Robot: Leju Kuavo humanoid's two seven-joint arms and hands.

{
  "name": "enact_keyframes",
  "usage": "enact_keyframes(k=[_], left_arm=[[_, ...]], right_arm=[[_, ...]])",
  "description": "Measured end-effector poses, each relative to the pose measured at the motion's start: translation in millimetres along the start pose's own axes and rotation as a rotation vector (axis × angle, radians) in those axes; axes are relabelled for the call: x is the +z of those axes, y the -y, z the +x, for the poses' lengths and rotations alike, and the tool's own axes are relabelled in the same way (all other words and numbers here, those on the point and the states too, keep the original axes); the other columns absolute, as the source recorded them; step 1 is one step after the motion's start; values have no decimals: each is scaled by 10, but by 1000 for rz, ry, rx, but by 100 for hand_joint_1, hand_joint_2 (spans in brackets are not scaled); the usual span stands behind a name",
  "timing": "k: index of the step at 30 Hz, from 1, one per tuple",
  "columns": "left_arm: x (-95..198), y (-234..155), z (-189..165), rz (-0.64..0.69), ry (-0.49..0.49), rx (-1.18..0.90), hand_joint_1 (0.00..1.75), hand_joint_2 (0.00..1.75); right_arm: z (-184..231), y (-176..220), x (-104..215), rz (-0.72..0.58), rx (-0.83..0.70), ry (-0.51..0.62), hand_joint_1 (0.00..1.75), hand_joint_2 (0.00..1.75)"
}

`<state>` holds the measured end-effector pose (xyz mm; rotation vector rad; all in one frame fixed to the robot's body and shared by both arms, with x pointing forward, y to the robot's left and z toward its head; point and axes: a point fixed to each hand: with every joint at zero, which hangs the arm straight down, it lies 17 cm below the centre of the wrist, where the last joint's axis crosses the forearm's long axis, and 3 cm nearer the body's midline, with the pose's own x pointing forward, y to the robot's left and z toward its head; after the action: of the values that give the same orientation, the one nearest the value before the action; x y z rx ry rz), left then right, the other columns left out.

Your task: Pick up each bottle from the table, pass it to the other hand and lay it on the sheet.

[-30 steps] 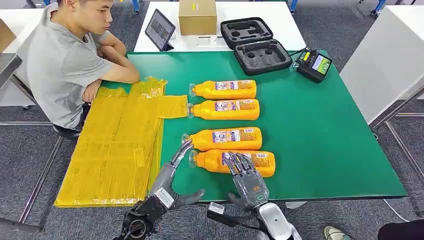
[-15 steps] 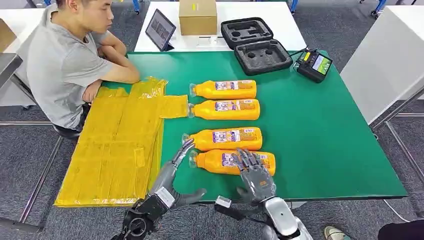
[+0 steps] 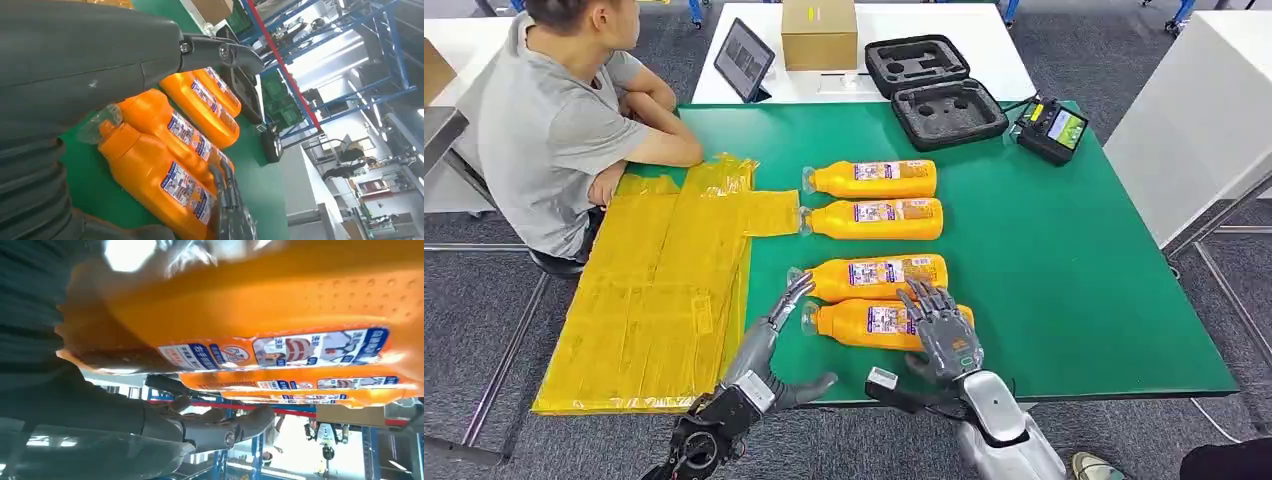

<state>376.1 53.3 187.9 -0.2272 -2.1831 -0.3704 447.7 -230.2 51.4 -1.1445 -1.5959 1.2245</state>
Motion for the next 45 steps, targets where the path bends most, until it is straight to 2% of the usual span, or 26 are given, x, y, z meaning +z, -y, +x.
enact_keyframes(k=[16,17,20,21,22,25,36,45], left_arm=[[-42,14,27,-5,11,-4,0,175],[-42,16,27,-5,11,-5,0,175],[-40,20,25,-7,10,-8,0,175],[-40,22,22,-9,9,-9,0,175],[-40,27,20,-12,8,-13,0,175],[-39,30,15,-13,5,-14,0,175],[-34,45,8,-24,3,-24,0,175],[-36,55,10,-30,5,-24,0,175]], right_arm=[[-58,-93,-200,43,-9,-1,0,175],[-66,-100,-217,48,-12,-3,19,175],[-75,-164,-244,76,-25,-5,19,175],[-73,-176,-259,83,-30,-3,161,175],[-70,-203,-263,94,-35,0,175,175],[-65,-278,-247,122,-43,1,173,175],[54,-315,-233,136,-71,25,117,175],[128,-309,-136,128,-82,29,117,175]])
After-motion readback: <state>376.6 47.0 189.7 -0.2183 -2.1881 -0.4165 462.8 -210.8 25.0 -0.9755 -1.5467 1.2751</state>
